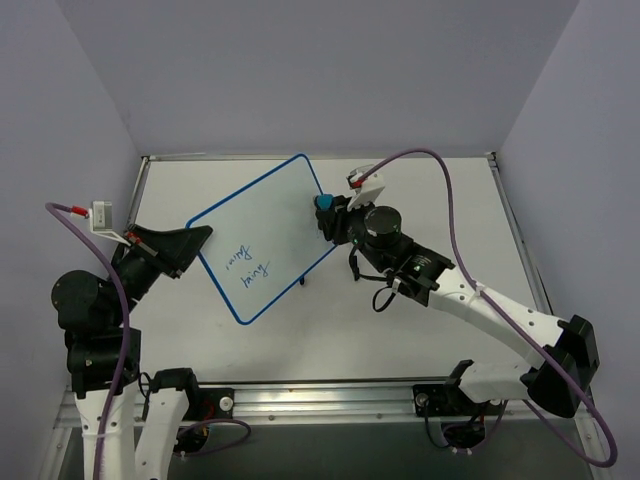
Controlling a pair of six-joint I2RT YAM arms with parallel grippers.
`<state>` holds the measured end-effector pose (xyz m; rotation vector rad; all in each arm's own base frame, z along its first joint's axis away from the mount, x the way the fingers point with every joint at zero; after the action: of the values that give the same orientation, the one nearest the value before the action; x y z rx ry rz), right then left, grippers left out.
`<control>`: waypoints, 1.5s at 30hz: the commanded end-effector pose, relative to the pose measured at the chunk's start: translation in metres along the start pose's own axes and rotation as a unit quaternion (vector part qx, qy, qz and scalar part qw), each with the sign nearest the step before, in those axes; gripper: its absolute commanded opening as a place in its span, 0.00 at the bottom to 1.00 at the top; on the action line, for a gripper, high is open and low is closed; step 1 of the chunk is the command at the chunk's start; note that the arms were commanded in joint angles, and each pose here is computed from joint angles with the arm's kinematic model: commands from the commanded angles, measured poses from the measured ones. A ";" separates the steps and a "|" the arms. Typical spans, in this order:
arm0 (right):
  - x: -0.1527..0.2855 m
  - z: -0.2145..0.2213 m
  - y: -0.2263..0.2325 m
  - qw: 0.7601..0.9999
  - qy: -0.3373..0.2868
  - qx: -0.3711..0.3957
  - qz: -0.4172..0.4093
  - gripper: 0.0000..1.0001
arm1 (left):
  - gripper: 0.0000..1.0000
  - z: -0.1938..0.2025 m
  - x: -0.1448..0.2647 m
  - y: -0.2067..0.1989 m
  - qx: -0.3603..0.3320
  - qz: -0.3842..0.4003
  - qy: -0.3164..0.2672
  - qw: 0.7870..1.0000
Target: Erase the whiteboard
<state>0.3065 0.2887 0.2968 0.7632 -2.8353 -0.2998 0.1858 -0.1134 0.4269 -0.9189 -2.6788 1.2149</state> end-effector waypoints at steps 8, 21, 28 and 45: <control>0.002 0.003 0.061 0.988 0.022 -0.047 -0.145 0.00 | 0.02 -0.003 0.007 -0.044 0.029 0.087 0.009 0.996; 0.015 0.046 0.004 0.996 0.055 -0.037 -0.052 0.00 | 0.02 -0.004 0.005 -0.040 0.031 0.085 0.000 0.996; 0.031 0.063 0.004 0.995 0.063 -0.055 -0.062 0.00 | 0.02 -0.005 0.002 -0.030 0.038 0.068 -0.008 0.997; 0.033 0.041 0.132 0.979 0.031 -0.054 -0.195 0.00 | 0.02 -0.005 -0.001 -0.025 0.048 0.069 -0.017 0.996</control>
<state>0.2362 0.3495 0.2649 1.1029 -2.6057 -0.3880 0.2057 -0.1105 0.3950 -0.8237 -2.6009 1.2961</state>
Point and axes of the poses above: each gripper's point midway between its finger pads, its own x axis back along the fingers, its own y axis along the line the jaws close on, z = x × y, the point moved 1 cm from there along x, back along the fingers
